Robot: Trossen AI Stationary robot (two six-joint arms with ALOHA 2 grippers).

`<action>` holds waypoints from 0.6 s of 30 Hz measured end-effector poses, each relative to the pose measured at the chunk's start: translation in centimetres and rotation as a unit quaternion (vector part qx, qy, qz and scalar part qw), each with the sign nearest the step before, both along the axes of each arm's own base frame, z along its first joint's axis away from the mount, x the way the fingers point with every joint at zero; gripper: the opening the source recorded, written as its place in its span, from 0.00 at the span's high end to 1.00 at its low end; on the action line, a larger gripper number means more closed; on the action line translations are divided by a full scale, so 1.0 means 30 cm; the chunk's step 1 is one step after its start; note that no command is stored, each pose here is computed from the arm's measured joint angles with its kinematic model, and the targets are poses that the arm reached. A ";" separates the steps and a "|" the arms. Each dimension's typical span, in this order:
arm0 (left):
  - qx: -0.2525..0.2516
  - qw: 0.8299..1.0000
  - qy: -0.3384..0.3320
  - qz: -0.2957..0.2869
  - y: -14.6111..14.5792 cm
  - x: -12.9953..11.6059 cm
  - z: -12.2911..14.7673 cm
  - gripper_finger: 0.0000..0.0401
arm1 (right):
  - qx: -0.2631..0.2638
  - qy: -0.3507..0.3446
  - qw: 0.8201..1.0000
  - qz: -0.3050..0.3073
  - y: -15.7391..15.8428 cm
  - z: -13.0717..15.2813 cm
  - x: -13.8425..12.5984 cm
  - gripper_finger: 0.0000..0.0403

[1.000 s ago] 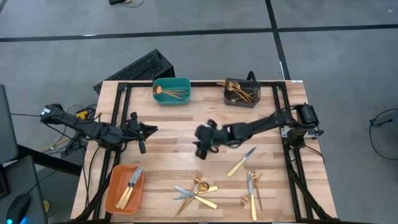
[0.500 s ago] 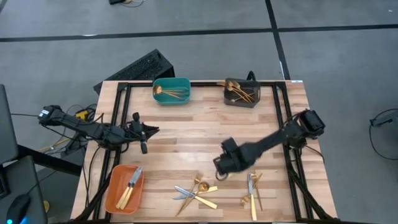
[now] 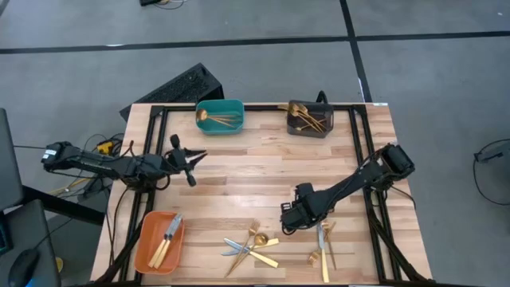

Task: Sort silverware by color (type)
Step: Put the yellow table knife into the orange bin

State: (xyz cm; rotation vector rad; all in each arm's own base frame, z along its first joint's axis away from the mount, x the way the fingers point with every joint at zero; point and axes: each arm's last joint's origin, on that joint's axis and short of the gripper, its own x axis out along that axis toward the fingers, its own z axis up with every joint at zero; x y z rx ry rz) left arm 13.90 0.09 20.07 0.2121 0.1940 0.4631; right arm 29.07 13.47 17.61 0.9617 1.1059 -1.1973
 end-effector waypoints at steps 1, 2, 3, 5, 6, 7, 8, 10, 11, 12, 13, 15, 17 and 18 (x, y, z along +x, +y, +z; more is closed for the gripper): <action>-0.009 1.000 0.004 -0.001 0.002 0.001 -0.006 0.92 | 0.011 0.009 1.000 -0.007 0.009 -0.010 -0.001 0.56; -0.015 1.000 0.011 -0.003 0.004 0.003 -0.012 0.92 | 0.027 0.018 0.999 -0.012 0.017 -0.019 -0.002 0.56; -0.018 1.000 0.020 -0.001 0.006 0.004 -0.020 0.92 | 0.039 0.028 0.999 -0.016 0.026 -0.030 -0.004 0.56; -0.018 0.999 0.040 0.002 0.008 0.008 -0.034 0.92 | 0.061 0.042 0.997 -0.026 0.041 -0.044 -0.006 0.56; -0.018 0.999 0.049 0.003 0.009 0.010 -0.041 0.92 | 0.071 0.047 0.996 -0.036 0.046 -0.051 -0.005 0.56; -0.020 0.998 0.055 0.004 0.009 0.012 -0.046 0.92 | 0.073 0.053 0.995 -0.048 0.048 -0.061 -0.004 0.56; -0.026 0.998 0.058 0.005 0.009 0.015 -0.051 0.92 | 0.077 0.058 0.994 -0.057 0.048 -0.069 -0.002 0.56; -0.036 0.997 0.064 0.008 0.008 0.020 -0.060 0.92 | 0.076 0.066 0.993 -0.066 0.045 -0.087 0.003 0.56; -0.039 0.997 0.069 0.009 0.008 0.021 -0.066 0.92 | 0.073 0.071 0.992 -0.069 0.043 -0.097 0.005 0.56; -0.042 0.996 0.076 0.010 0.008 0.022 -0.072 0.92 | 0.072 0.074 0.992 -0.073 0.037 -0.102 0.009 0.56; -0.044 0.996 0.083 0.011 0.008 0.023 -0.078 0.92 | 0.070 0.075 0.992 -0.075 0.032 -0.106 0.013 0.56; -0.048 0.995 0.090 0.013 0.008 0.024 -0.084 0.92 | 0.069 0.077 0.992 -0.075 0.018 -0.112 0.022 0.56; -0.056 0.994 0.092 0.016 0.008 0.025 -0.089 0.92 | 0.075 0.080 0.992 -0.061 0.005 -0.109 0.027 0.56; -0.061 0.994 0.091 0.015 0.007 0.025 -0.090 0.92 | 0.076 0.080 0.993 -0.051 -0.001 -0.099 0.027 0.56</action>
